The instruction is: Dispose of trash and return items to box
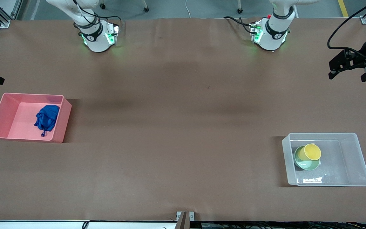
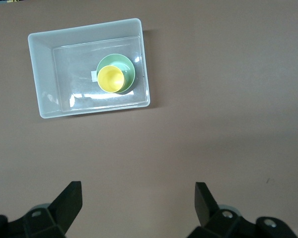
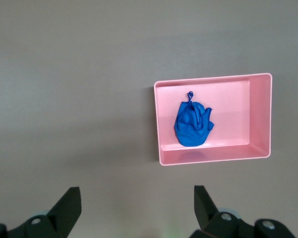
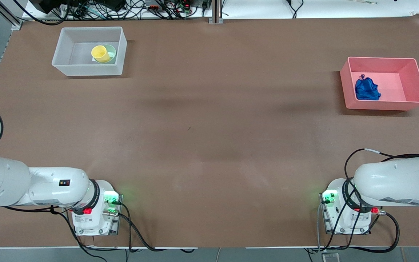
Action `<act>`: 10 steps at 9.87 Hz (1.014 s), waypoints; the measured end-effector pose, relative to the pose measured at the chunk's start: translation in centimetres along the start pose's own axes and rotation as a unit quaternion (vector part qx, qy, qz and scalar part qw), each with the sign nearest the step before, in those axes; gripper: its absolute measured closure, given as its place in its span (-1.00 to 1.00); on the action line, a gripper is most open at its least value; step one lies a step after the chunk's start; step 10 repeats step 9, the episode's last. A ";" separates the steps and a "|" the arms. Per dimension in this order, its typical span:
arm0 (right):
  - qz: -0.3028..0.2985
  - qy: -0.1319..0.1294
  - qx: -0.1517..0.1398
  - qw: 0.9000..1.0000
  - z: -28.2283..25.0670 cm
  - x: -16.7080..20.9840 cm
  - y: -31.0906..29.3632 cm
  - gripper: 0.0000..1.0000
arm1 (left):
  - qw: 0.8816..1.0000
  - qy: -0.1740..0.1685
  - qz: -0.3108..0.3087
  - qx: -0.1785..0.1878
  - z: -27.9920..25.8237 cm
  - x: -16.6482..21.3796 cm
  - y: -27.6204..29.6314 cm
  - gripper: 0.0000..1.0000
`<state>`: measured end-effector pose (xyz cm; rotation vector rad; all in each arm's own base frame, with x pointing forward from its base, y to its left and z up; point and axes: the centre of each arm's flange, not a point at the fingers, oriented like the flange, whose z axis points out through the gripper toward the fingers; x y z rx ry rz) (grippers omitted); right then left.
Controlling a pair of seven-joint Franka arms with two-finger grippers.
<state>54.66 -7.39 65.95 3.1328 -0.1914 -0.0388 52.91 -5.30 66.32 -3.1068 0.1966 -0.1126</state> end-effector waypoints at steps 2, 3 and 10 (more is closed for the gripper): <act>0.000 0.000 0.000 1.000 0.0 0.0 0.0 -1.00 | 1.000 -0.011 -0.004 -0.001 -0.2 -0.3 0.9 -1.00; 0.000 0.000 0.000 1.000 0.0 0.0 0.0 -1.00 | 1.000 -0.011 -0.004 -0.001 -0.2 -0.2 0.8 -1.00; 0.001 0.000 0.000 1.000 0.0 0.0 0.1 -1.00 | 0.999 -0.021 -0.023 -0.018 0.7 0.7 -0.9 -1.00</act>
